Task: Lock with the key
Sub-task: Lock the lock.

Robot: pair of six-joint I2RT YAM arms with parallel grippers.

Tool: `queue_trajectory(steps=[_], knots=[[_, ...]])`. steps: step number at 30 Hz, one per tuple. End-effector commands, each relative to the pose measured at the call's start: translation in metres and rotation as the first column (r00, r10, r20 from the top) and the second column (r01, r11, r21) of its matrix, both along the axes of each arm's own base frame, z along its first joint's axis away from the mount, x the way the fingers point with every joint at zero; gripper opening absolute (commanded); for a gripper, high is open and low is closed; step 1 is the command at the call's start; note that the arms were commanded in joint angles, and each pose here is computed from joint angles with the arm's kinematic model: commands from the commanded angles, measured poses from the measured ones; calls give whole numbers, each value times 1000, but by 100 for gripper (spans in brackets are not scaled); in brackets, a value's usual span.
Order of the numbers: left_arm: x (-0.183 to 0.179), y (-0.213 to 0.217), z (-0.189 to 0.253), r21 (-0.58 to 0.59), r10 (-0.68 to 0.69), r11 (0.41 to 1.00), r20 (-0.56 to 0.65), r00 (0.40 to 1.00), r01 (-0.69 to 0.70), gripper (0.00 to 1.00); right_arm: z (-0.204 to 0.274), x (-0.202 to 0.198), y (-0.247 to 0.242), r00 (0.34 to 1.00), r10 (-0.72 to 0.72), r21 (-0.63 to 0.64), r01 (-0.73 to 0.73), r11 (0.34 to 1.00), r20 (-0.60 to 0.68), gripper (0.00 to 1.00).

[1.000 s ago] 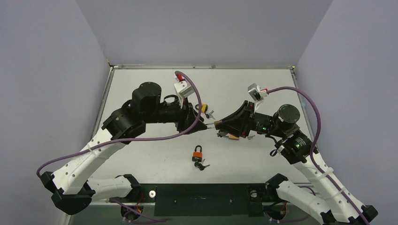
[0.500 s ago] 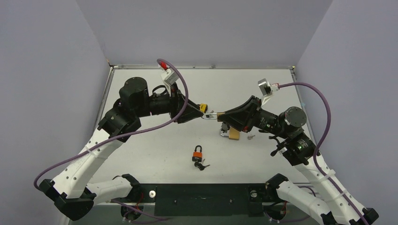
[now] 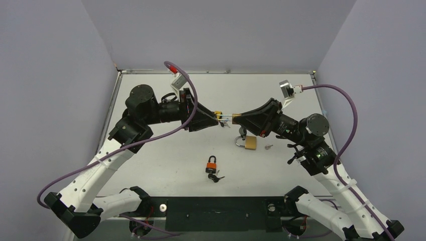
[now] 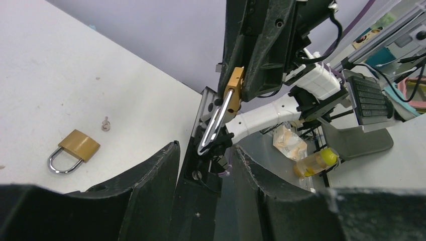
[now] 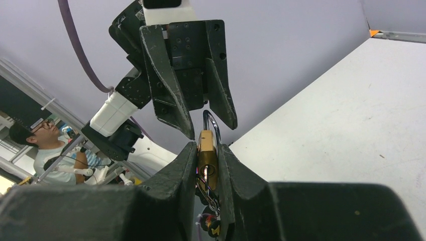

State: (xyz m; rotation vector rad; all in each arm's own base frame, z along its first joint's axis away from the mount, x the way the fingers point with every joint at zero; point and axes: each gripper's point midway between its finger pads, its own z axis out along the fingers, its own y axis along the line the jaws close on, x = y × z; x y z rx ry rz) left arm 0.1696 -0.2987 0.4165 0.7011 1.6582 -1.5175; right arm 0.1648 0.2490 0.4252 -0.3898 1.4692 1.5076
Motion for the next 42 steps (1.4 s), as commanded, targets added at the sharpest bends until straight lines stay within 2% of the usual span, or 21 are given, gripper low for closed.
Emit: queue_trajectory(steps=[1,9,19,21,22,30,42], knots=[[-11,4,32,-106,-41,993,57,998,47,38,24,1,-3,998,-18,67,14,998,61,0],[-10,3,30,-105,-53,993,29,998,56,22,27,2,-6,997,-41,80,35,996,64,0],[-8,1,30,-105,-51,993,11,999,52,11,24,-1,-4,998,-18,78,14,997,62,0],[-7,0,34,-124,-52,991,24,998,54,7,23,-2,-3,998,-10,74,5,997,66,0],[-6,-1,34,-127,-54,990,11,999,55,0,22,-2,-3,997,-10,69,5,998,71,0],[-9,-6,38,-171,-110,980,-29,994,103,0,6,3,1,995,-47,-1,47,999,83,0],[-8,-4,32,-147,-80,986,-28,996,75,0,1,4,13,997,-26,-16,27,1000,66,0]])
